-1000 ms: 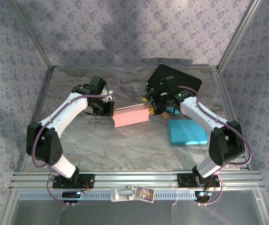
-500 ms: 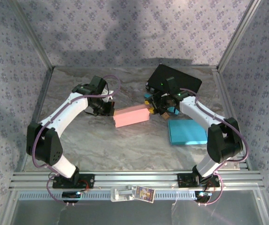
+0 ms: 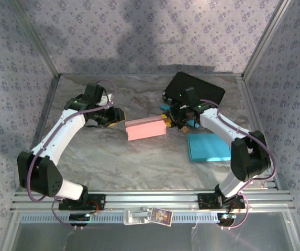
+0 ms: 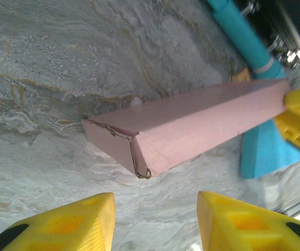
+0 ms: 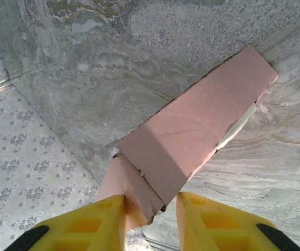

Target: Fold the paper box

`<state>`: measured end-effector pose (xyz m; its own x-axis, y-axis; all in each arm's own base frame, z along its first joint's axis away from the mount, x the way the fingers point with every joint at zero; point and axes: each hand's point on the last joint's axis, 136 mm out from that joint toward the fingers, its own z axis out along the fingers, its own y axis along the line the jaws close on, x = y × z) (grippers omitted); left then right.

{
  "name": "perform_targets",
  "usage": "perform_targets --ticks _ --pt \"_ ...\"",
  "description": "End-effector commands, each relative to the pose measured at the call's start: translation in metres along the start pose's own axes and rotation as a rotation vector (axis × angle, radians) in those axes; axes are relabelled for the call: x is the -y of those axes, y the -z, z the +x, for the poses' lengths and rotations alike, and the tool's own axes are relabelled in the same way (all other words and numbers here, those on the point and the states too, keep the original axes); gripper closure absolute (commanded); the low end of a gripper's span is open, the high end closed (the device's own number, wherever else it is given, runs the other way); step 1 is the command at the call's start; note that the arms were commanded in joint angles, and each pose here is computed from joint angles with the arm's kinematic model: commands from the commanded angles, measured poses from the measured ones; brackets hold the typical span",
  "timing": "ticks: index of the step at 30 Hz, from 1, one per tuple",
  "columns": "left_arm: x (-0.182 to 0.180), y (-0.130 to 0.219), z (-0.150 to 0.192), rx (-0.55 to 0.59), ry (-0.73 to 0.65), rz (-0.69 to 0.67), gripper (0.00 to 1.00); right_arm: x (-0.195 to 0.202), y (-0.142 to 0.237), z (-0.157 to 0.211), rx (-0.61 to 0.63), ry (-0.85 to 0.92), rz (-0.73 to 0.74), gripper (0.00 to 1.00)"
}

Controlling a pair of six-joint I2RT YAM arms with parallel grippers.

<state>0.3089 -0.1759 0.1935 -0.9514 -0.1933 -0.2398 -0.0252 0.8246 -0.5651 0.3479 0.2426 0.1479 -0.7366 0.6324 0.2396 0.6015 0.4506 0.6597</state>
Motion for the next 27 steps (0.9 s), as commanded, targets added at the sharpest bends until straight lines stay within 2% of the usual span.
perform_targets --ticks 1,10,18,21,24,27 --pt "0.005 -0.012 -0.001 -0.026 0.124 0.061 0.55 0.04 -0.013 -0.003 -0.003 -0.043 0.128 0.69" --pt "-0.011 -0.039 0.012 -0.097 0.171 0.046 0.58 0.04 -0.013 -0.002 -0.002 -0.038 0.132 0.7" --pt "-0.037 -0.061 0.029 -0.124 0.151 -0.006 0.7 0.058 -0.013 -0.002 -0.011 -0.05 0.21 0.71" --pt "-0.045 -0.063 0.035 -0.134 0.143 -0.031 0.73 0.065 -0.011 -0.002 -0.014 -0.058 0.237 0.67" --pt "-0.046 -0.063 0.036 -0.133 0.138 -0.036 0.74 0.062 -0.002 -0.002 0.0 -0.023 0.25 0.63" --pt "-0.046 -0.063 0.036 -0.135 0.133 -0.036 0.75 0.028 0.015 -0.005 0.034 0.069 0.2 0.58"
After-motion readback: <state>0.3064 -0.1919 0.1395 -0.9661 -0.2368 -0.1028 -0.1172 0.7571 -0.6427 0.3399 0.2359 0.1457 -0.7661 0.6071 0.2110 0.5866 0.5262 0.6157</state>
